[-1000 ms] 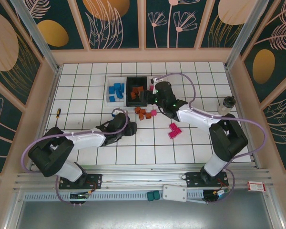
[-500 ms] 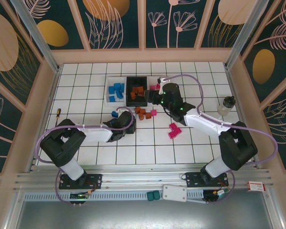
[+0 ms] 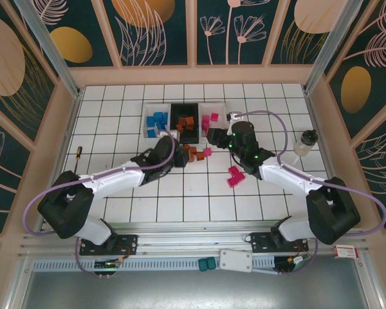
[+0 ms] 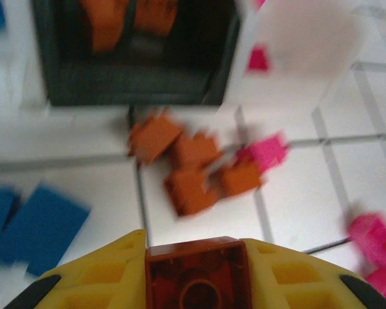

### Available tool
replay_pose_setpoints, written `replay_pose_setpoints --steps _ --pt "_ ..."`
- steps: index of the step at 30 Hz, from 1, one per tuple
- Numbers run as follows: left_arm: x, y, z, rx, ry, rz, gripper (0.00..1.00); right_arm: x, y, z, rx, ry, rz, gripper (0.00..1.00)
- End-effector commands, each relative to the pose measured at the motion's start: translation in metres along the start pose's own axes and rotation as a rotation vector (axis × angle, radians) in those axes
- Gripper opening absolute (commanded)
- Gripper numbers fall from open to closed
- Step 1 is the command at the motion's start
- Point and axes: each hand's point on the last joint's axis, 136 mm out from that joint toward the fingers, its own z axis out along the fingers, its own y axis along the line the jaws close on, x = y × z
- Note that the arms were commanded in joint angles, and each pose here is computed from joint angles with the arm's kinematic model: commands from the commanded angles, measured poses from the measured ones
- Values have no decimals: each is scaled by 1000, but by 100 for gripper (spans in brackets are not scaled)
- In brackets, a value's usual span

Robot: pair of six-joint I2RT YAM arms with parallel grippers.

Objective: Sort the legos into containers by color
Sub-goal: Place the lego in the container, then pick up the lego from the center of the table.

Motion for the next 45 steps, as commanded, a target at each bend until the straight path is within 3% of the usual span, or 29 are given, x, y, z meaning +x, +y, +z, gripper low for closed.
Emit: replay_pose_setpoints --steps 1,4,11,13,15,18,26,29,33,40,45 --pt "-50 2 11 -17 -59 10 29 -5 -8 -8 23 -37 31 69" --pt "-80 4 36 -42 -75 10 28 -3 -11 -13 30 -34 34 69" --pt "-100 22 99 -143 -41 20 30 0 -14 -27 31 -33 46 69" --pt "-102 25 111 -160 -32 21 37 1 -16 -32 37 -34 50 69" --pt "-106 22 117 -157 -32 19 52 4 -18 -36 42 -31 51 69" --pt "-121 10 108 -118 -66 7 71 12 -20 -40 43 -6 52 70" --pt "-159 -38 22 84 -207 -15 99 47 -33 -44 69 95 62 70" --pt "-147 -51 -15 152 -243 -4 99 68 -43 -44 96 148 66 70" --pt "-103 -46 -44 194 -246 -9 99 98 -70 -43 211 237 66 70" --pt "-17 11 -49 115 -151 -58 99 133 -94 -46 301 341 47 70" --pt "9 34 -46 55 -111 -63 99 138 -107 -34 349 419 -8 70"
